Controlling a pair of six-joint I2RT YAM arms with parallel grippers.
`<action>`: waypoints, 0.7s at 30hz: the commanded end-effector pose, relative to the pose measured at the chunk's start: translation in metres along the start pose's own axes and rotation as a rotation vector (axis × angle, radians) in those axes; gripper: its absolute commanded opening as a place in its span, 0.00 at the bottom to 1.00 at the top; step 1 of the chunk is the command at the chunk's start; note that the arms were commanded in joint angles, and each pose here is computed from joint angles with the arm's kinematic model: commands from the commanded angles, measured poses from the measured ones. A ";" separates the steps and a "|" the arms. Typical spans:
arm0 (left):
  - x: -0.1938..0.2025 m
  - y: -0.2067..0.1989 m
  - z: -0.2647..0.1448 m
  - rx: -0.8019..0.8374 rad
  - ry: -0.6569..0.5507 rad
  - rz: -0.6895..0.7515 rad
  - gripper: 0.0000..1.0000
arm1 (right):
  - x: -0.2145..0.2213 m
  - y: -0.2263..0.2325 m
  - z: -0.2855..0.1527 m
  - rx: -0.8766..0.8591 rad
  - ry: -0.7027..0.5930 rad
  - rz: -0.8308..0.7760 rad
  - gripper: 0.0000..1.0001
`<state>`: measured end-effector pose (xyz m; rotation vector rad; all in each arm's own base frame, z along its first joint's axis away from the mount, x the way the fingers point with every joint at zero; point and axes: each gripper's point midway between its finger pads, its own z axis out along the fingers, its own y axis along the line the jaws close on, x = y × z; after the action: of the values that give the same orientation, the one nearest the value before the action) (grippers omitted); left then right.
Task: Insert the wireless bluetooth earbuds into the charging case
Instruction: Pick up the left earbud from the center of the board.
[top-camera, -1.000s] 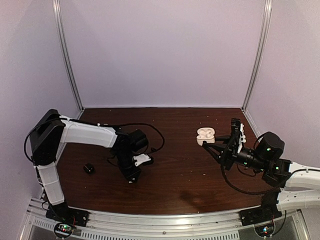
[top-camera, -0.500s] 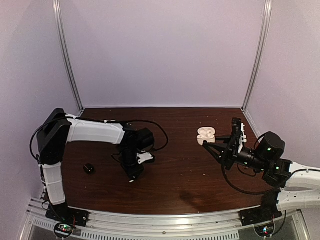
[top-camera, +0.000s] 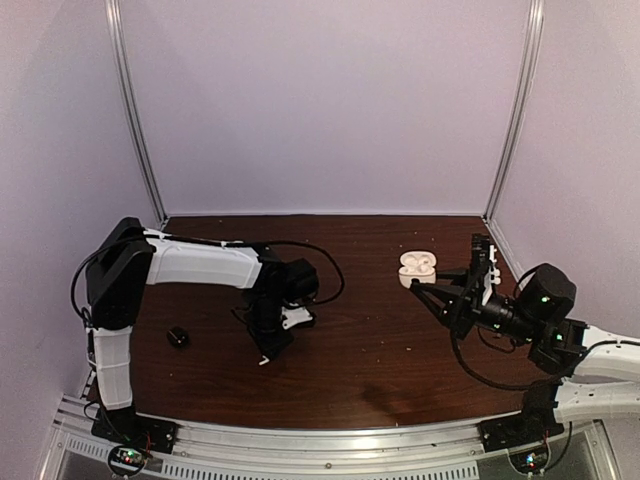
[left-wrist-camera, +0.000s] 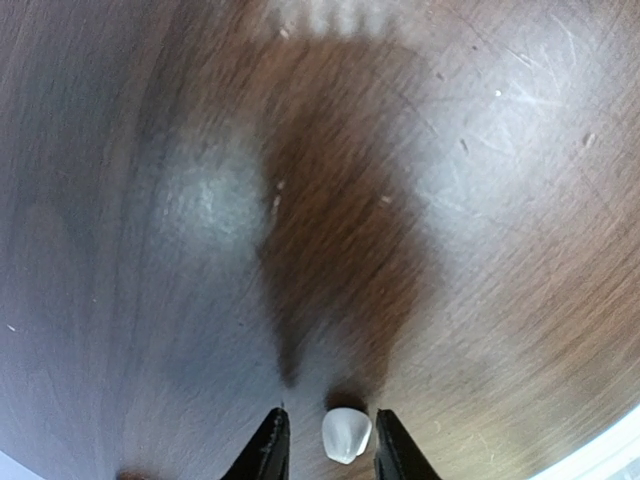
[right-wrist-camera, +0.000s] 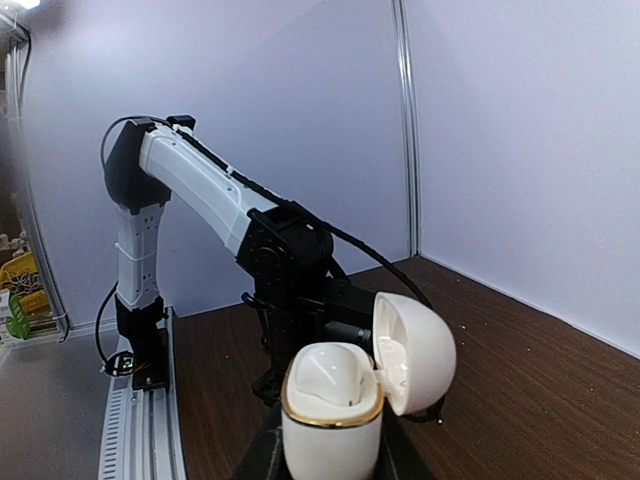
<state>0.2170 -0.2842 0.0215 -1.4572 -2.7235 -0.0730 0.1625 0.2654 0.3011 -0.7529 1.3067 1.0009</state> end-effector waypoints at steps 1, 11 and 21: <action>0.003 0.002 0.002 -0.016 0.032 -0.004 0.30 | -0.010 -0.001 -0.002 0.006 -0.028 -0.014 0.00; 0.010 -0.004 0.007 0.002 0.055 -0.001 0.30 | -0.009 -0.001 -0.002 0.006 -0.028 -0.020 0.00; 0.010 -0.010 0.010 0.019 0.062 0.011 0.29 | -0.009 -0.001 -0.002 0.009 -0.028 -0.022 0.00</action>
<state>0.2118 -0.2827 0.0199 -1.4561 -2.7023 -0.0864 0.1616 0.2642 0.3029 -0.7558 1.2967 0.9938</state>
